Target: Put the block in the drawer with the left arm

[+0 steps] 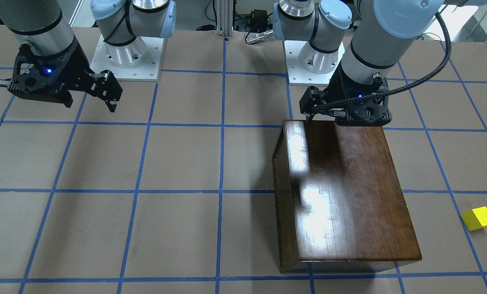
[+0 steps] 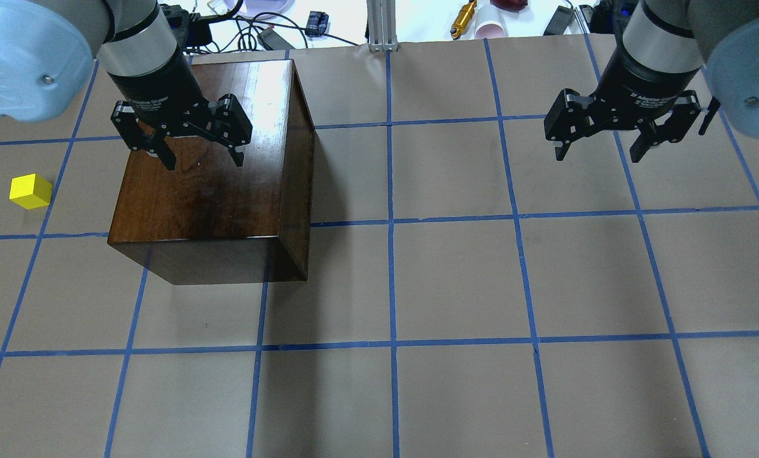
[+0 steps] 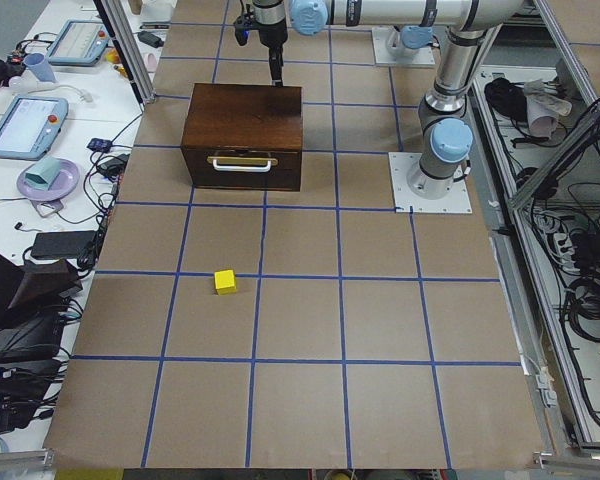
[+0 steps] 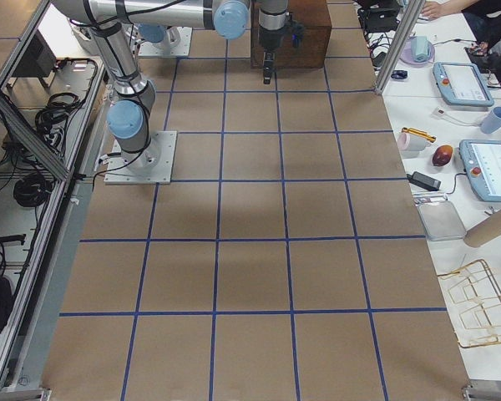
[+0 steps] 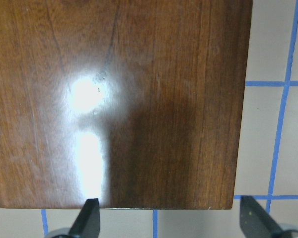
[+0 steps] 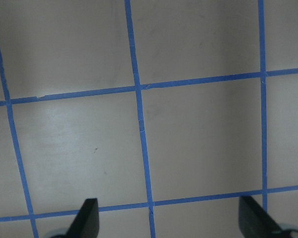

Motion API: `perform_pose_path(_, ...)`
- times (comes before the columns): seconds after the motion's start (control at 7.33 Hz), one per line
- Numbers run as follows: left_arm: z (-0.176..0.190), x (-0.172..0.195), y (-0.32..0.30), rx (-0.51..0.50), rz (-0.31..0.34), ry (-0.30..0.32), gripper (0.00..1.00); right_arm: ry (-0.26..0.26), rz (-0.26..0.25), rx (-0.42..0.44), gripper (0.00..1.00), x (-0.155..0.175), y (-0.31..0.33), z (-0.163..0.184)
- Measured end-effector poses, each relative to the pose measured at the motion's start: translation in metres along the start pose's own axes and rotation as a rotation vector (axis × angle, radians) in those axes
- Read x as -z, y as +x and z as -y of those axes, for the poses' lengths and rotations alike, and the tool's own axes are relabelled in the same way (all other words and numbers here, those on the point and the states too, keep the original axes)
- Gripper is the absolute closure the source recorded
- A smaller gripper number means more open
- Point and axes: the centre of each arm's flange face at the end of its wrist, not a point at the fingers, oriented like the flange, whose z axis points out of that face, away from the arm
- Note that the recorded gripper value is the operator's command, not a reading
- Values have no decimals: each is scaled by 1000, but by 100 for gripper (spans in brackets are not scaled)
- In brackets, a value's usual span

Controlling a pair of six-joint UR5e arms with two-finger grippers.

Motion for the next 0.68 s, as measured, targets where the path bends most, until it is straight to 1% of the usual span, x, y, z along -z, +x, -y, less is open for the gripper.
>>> perform_pose_path(0.68, -1, 2, 0, -10, -4, 3, 0, 0, 0, 1, 0, 0, 0, 0)
